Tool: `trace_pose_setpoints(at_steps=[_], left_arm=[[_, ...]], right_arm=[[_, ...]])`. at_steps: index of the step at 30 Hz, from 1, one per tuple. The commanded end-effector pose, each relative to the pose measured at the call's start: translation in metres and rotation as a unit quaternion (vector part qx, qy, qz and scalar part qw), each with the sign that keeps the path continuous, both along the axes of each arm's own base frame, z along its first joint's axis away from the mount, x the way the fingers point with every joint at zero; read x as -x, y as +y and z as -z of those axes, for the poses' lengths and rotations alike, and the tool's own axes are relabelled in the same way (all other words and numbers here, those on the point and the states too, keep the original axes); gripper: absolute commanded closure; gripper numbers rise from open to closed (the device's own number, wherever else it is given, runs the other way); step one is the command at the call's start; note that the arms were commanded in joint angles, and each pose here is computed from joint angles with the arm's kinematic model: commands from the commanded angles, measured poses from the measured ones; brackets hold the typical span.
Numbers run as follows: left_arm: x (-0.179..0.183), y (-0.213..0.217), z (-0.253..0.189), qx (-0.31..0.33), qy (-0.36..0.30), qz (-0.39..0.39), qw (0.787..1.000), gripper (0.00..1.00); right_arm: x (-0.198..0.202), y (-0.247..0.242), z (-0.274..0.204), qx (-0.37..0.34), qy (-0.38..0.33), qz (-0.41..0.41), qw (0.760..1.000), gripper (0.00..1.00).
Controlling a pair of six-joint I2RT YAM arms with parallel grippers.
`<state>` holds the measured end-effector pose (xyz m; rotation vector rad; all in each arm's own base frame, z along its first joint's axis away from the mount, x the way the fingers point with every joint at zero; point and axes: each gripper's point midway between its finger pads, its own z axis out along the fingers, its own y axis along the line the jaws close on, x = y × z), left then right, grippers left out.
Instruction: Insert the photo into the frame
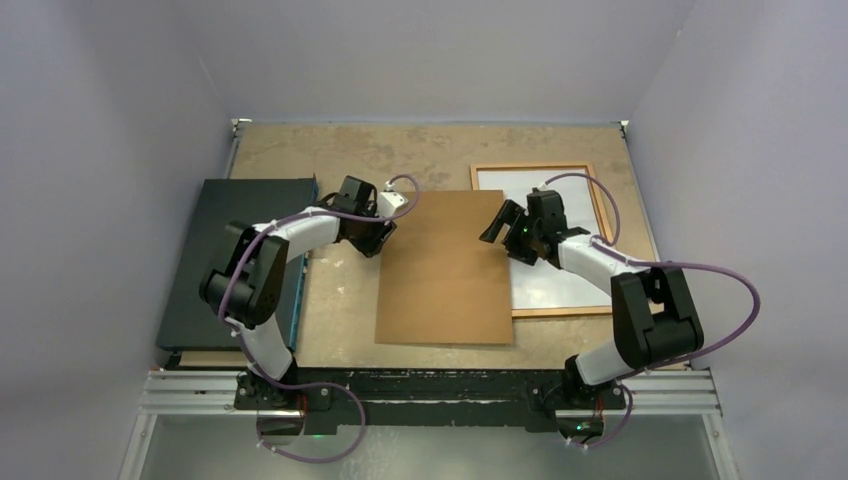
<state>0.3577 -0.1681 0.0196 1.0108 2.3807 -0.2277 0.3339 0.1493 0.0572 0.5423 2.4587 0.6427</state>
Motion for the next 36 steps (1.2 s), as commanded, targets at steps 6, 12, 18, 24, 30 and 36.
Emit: trace_pose_setpoints(at_steps=[6,12,18,24,30,36], left_arm=[[0.043,0.015,0.021,0.001,0.071,0.009,0.997,0.57],[0.051,0.013,0.032,0.007,0.085,0.008,0.996,0.58],[0.057,-0.005,0.044,0.028,0.104,0.014,0.994,0.61],[0.059,-0.019,0.048,0.045,0.120,0.016,0.992,0.63],[0.059,-0.020,0.048,0.043,0.120,0.019,0.992,0.64],[0.056,-0.020,0.044,0.041,0.112,0.019,0.993,0.65]], right_arm=[[0.010,-0.004,0.013,0.005,0.002,-0.020,1.000,0.11],[0.011,0.006,0.004,-0.028,-0.014,-0.037,0.999,0.13],[0.010,0.024,-0.037,-0.080,-0.063,-0.071,0.992,0.16],[0.014,0.051,-0.092,-0.171,-0.122,-0.126,0.970,0.20],[0.024,0.069,-0.142,-0.236,-0.183,-0.183,0.937,0.21],[0.026,0.065,-0.126,-0.206,-0.157,-0.185,0.948,0.35]])
